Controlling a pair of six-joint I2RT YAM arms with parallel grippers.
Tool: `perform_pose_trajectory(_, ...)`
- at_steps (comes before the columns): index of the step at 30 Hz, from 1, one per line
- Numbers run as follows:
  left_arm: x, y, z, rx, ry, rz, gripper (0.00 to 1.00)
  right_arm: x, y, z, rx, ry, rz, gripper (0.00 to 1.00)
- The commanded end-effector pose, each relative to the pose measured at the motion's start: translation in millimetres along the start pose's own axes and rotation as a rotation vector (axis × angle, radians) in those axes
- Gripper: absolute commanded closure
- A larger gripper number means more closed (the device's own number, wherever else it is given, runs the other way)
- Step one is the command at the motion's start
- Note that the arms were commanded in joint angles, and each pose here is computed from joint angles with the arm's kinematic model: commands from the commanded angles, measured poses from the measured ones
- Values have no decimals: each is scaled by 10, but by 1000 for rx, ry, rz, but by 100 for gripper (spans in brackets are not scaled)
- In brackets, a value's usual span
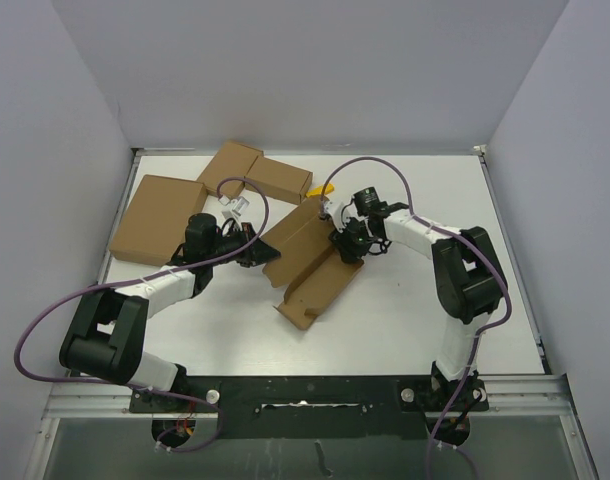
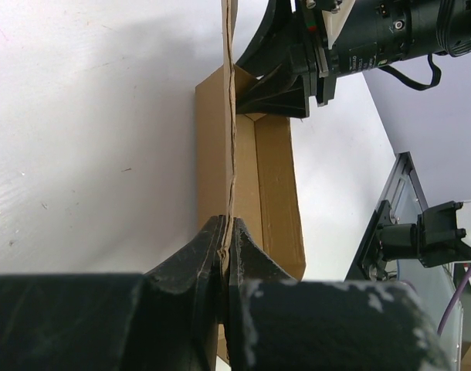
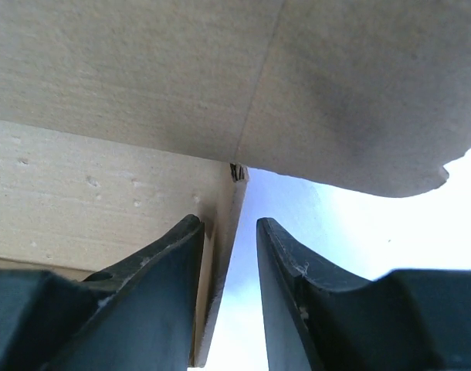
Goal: Fold the paper box
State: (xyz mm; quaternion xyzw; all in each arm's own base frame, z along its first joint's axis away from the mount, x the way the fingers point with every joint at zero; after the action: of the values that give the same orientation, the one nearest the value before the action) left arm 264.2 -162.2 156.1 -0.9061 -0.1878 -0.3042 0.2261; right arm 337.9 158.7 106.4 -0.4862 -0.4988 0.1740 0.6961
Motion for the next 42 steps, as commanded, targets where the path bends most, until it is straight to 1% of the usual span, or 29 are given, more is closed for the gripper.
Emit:
perform_pose_trajectory(1,188,-40,-162,-49,83,-60,100,93,-209,-41,-50,-45,-28,65)
perform_pose_trajectory(3,186,-41,-161,-49,83,-60,100,74,-176,-50,-55,-42,-11,66)
perform_pose_trajectory(5,188,-41,-166,-49,83,-60,100,72,-168,-61,-65,-38,-4,71)
perform_pose_trajectory(8,193,-43,-168,-50,85,-63,100,79,-160,-58,-75,-32,-1,87)
perform_pose_trajectory(12,196,-46,-177,-55,88,-65,100,100,-152,-49,-98,-12,-4,100)
perform_pose_trajectory(15,201,-51,-188,-59,91,-69,100,124,-166,-53,-119,-8,-11,100)
perform_pose_trajectory(18,208,-56,-194,-61,96,-73,100,138,-170,-25,-66,-2,-35,100)
perform_pose_trajectory(19,210,-56,-202,-63,101,-74,100,152,-192,-19,-46,1,-52,92)
perform_pose_trajectory(20,210,-62,-201,-61,104,-76,100,160,-221,-15,-33,5,-66,81)
perform_pose_trajectory(21,214,-66,-212,-63,110,-78,100,171,-252,-8,-20,4,-80,71)
perform_pose_trajectory(22,220,-72,-216,-63,116,-81,100,180,-293,-4,-6,5,-96,65)
perform_pose_trajectory(24,241,-91,-241,-63,135,-89,100,207,-397,8,25,8,-140,56)
perform_pose_trajectory(27,269,-125,-301,-66,176,-101,100,237,-578,39,78,-4,-220,47)
perform_pose_trajectory(28,285,-142,-341,-69,196,-109,100,241,-635,49,97,-14,-247,42)
perform_pose_trajectory(31,287,-166,-419,-69,256,-116,100,255,-824,64,130,-29,-326,40)
perform_pose_trajectory(36,273,-196,-539,-56,363,-125,100,193,-1102,28,175,-28,-446,39)
perform_pose_trajectory(42,276,-212,-579,-63,400,-128,100,130,-1205,47,204,-58,-511,40)
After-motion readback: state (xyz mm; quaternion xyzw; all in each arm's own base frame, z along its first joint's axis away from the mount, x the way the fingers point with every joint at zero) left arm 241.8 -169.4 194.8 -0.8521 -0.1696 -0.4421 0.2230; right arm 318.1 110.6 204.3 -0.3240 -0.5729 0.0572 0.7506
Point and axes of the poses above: each gripper's point midway between its finger pads, its own y axis out along the fingers, its own z axis along the line the jaws close on, x = y × z, the point moved 9 cm from there along -y, back along the fingers
